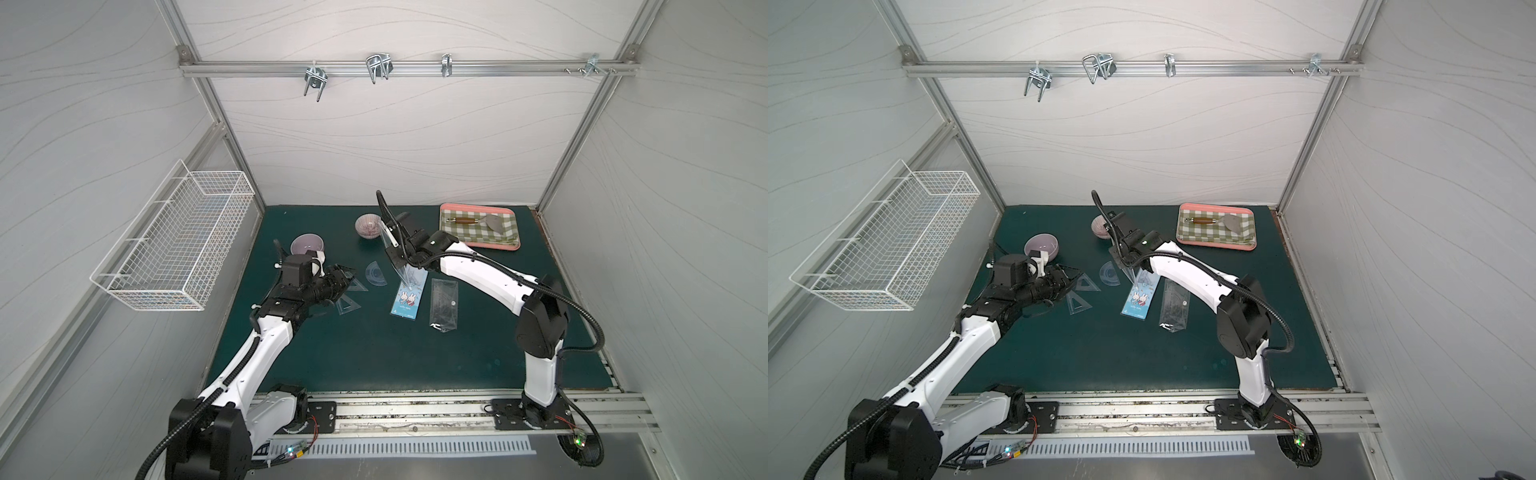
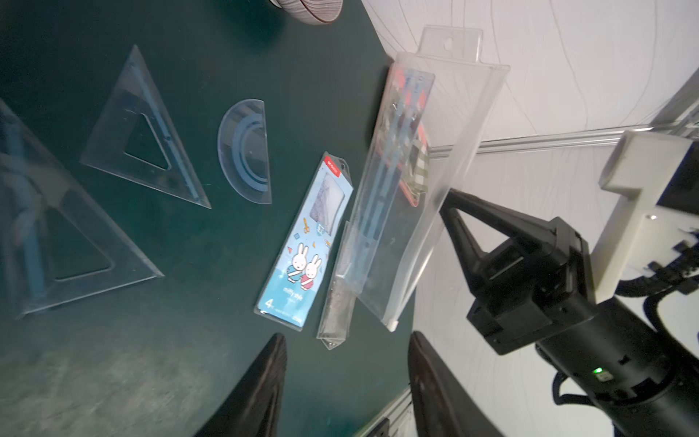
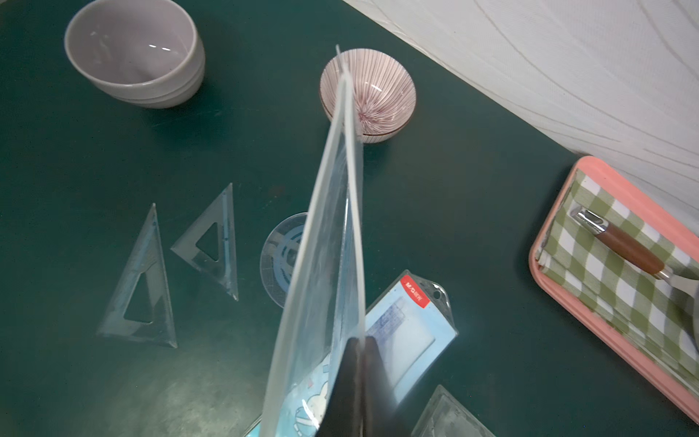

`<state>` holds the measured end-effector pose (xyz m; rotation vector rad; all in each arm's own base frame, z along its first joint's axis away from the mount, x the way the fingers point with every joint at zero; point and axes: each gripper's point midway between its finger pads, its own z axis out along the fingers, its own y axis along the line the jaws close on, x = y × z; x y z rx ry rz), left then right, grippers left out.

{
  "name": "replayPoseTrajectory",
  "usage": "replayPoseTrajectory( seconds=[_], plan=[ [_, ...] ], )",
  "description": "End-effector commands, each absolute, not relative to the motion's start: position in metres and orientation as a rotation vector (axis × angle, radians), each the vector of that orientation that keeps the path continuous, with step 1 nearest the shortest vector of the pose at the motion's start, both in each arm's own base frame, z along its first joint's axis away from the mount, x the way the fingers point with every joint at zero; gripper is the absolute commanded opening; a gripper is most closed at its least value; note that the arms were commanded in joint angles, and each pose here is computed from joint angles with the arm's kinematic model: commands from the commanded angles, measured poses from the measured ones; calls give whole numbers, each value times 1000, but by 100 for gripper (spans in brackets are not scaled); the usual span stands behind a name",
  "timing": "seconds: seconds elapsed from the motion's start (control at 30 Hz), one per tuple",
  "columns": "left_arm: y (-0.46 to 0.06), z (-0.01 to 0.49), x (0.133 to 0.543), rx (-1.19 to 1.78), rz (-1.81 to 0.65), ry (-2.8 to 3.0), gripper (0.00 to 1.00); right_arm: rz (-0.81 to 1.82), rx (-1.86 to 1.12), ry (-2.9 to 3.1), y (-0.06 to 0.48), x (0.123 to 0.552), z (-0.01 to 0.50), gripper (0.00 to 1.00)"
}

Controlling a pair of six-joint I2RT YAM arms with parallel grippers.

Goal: Open the ruler set and take out the ruler
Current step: Place the ruler at the center of the board, then take out the ruler from the ruler set bag.

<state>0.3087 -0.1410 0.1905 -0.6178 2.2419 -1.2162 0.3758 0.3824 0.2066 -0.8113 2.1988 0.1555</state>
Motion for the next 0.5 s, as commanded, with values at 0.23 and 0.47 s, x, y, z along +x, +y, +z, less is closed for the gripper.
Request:
replayPoseTrajectory(
  seconds=[0.23,0.47],
  plan=[
    [-188,231,320,-480,-1332,2110,21,191,-773,2196,400,377,211,0],
    [-215,230,338,-451,-1384,2115,15,181,-778,2200,402,374,209,0]
  ],
)
